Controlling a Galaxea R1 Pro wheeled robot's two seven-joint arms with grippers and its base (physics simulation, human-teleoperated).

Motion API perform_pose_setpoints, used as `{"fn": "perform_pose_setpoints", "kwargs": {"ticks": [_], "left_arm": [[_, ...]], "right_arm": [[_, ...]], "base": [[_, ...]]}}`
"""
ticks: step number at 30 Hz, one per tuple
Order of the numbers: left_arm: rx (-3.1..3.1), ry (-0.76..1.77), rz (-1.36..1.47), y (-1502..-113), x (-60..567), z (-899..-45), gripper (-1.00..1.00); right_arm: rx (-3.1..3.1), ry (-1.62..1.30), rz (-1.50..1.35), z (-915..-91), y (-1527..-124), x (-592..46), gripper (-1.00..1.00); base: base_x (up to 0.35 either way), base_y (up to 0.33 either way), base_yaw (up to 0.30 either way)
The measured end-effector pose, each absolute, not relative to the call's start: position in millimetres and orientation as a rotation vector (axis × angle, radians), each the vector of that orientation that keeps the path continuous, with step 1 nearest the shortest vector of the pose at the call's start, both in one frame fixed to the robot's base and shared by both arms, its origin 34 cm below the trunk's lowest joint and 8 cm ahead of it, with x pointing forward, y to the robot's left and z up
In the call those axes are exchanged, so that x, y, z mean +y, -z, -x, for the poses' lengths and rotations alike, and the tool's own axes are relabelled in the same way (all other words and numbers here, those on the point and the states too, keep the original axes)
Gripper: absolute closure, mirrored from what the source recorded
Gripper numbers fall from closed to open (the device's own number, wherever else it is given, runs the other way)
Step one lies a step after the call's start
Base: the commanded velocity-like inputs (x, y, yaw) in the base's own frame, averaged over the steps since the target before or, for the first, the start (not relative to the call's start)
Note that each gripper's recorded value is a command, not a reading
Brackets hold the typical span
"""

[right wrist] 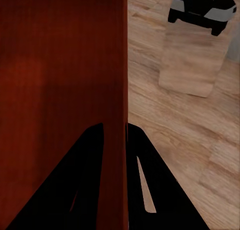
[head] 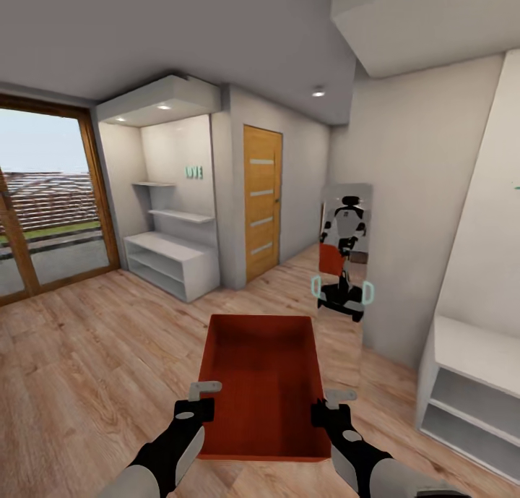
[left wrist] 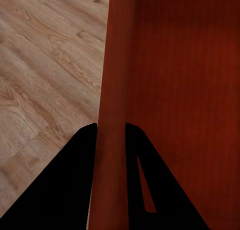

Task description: Move the two storage containers from the living room to the garage. In the garage, place one container on the floor and stack the other container on top of it (either order is fine).

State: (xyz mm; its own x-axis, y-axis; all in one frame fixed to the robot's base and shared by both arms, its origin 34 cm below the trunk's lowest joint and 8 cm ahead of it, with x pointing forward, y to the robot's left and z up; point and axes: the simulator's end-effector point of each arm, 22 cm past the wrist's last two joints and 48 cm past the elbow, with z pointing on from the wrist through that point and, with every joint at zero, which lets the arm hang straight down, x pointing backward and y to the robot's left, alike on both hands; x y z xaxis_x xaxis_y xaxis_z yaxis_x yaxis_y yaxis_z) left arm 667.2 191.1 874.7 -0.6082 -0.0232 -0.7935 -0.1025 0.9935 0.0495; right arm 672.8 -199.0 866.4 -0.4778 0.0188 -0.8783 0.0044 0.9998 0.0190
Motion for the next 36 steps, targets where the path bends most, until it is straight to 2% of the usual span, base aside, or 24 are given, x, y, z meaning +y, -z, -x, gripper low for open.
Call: {"fn": "perform_pose_setpoints", "kwargs": {"ticks": [31,36], "left_arm": [[2.223,-0.112,0.087,-874.6,191.4,-667.2,1.0],[2.223,-0.112,0.087,-874.8,191.5,-667.3,1.0]], "right_arm": [[2.069,-0.016,-0.016,-672.8,-866.5,-198.7,1.0],[2.069,-0.017,-0.016,-672.8,-866.6,-198.6,1.0]], "base": [[0.322,0.0,0.001],[0.322,0.0,0.119]]}}
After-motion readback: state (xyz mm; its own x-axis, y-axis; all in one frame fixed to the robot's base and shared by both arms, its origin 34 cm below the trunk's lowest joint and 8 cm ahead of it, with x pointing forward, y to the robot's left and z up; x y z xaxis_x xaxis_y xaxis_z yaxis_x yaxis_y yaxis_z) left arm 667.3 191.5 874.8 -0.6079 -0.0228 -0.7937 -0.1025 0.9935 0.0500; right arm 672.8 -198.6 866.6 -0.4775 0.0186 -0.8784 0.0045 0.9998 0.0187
